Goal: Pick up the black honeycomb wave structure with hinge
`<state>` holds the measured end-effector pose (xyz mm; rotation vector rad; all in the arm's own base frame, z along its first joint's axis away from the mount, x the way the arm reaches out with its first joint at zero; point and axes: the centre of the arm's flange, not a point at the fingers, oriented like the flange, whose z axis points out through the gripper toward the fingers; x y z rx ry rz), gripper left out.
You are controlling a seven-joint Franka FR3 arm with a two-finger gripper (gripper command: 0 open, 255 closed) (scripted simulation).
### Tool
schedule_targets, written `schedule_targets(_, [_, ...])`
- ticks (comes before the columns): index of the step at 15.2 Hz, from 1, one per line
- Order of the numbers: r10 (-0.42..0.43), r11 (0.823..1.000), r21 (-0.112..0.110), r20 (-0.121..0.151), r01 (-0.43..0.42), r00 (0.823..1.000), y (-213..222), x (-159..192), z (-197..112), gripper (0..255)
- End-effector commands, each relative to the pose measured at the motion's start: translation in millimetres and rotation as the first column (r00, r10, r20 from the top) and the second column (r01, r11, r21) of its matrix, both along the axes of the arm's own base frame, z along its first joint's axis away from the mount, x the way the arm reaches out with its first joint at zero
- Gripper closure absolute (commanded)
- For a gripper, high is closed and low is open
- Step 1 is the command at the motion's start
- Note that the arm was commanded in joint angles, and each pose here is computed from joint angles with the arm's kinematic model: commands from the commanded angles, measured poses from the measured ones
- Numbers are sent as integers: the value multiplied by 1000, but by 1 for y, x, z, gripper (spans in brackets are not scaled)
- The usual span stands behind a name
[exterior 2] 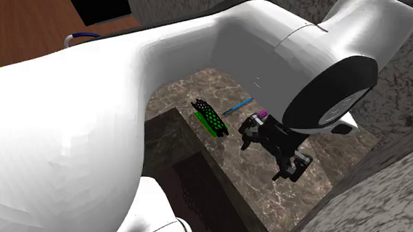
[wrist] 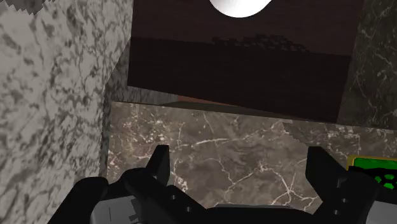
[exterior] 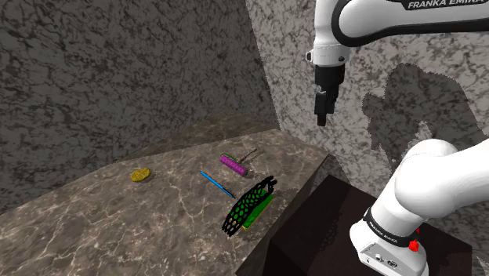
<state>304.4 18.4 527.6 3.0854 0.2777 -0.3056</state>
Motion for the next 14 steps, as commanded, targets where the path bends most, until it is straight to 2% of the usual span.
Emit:
schedule_targets(1, [0, 1000, 0, 0, 0, 1000, 0, 0, 0, 0])
schedule_targets(4, [165, 985, 51, 35, -166, 986, 19, 15, -23, 0])
schedule_targets(7, [322, 939, 96, 77, -329, 943, 42, 28, -45, 0])
schedule_targets(10, [468, 866, 133, 127, -483, 874, 68, 37, -65, 0])
schedule_targets(12, [557, 802, 152, 162, -578, 815, 87, 41, -77, 0])
schedule_targets(14, [637, 727, 167, 200, -666, 745, 106, 43, -89, 0])
